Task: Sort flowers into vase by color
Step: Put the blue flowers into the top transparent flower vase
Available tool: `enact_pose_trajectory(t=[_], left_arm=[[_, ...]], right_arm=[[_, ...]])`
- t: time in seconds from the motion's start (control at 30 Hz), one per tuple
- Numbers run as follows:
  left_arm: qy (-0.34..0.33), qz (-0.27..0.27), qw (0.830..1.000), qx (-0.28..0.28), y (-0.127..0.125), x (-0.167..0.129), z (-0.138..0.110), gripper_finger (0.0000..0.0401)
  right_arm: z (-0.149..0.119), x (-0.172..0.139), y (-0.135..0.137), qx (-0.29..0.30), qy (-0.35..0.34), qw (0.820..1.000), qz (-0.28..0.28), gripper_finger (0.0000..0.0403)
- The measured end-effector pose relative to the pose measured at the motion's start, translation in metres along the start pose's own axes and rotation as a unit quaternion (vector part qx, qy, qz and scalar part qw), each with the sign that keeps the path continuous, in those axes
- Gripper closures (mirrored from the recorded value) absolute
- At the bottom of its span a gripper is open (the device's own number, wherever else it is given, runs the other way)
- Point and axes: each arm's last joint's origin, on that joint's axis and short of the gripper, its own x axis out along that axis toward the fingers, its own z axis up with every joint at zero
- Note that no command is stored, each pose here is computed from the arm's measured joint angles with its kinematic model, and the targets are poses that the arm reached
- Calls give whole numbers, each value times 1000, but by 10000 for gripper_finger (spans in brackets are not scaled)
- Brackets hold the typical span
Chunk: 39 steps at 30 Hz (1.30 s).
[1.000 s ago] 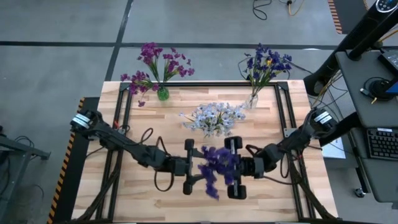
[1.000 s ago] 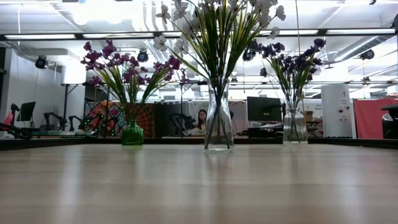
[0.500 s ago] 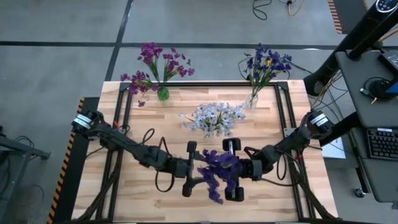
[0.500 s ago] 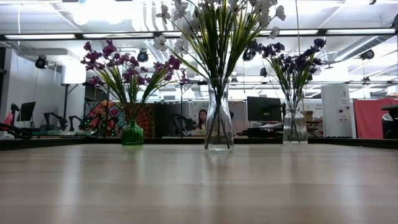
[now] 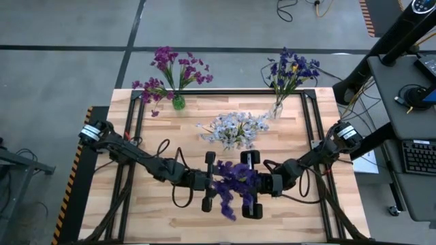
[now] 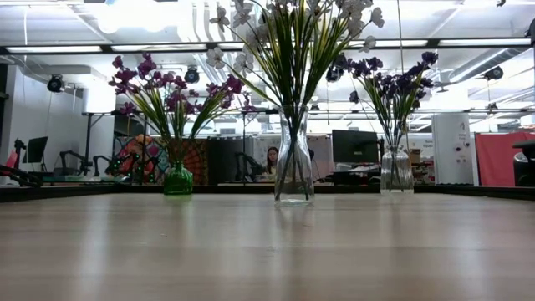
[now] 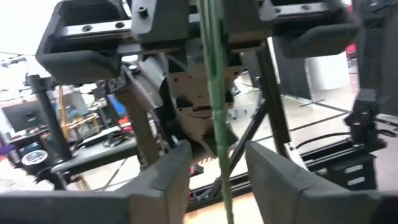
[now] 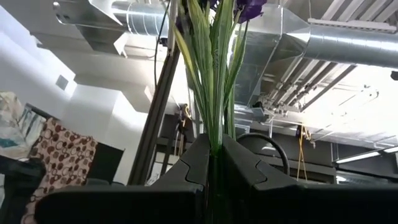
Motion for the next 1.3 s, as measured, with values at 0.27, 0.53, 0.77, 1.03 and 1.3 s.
enact_pose_trajectory(t=[0.27, 0.53, 0.77, 1.03, 1.3], left_arm=[[9, 25, 1000, -2, 2, 0, -1, 371], [35, 50, 998, 0, 6, -3, 1, 397], [65, 70, 995, 2, 13, -11, 9, 398], [89, 80, 993, 2, 16, -15, 10, 399], [91, 90, 992, 2, 17, -15, 10, 399]], right_arm=[[0, 0, 0, 5, 1, 1000, -1, 381], [2, 0, -3, -3, 29, 998, -48, 373], [7, 1, -4, -17, 69, 995, -68, 322], [21, 3, -10, -38, 164, 979, -113, 228], [47, -1, -10, -47, 248, 963, -89, 171]])
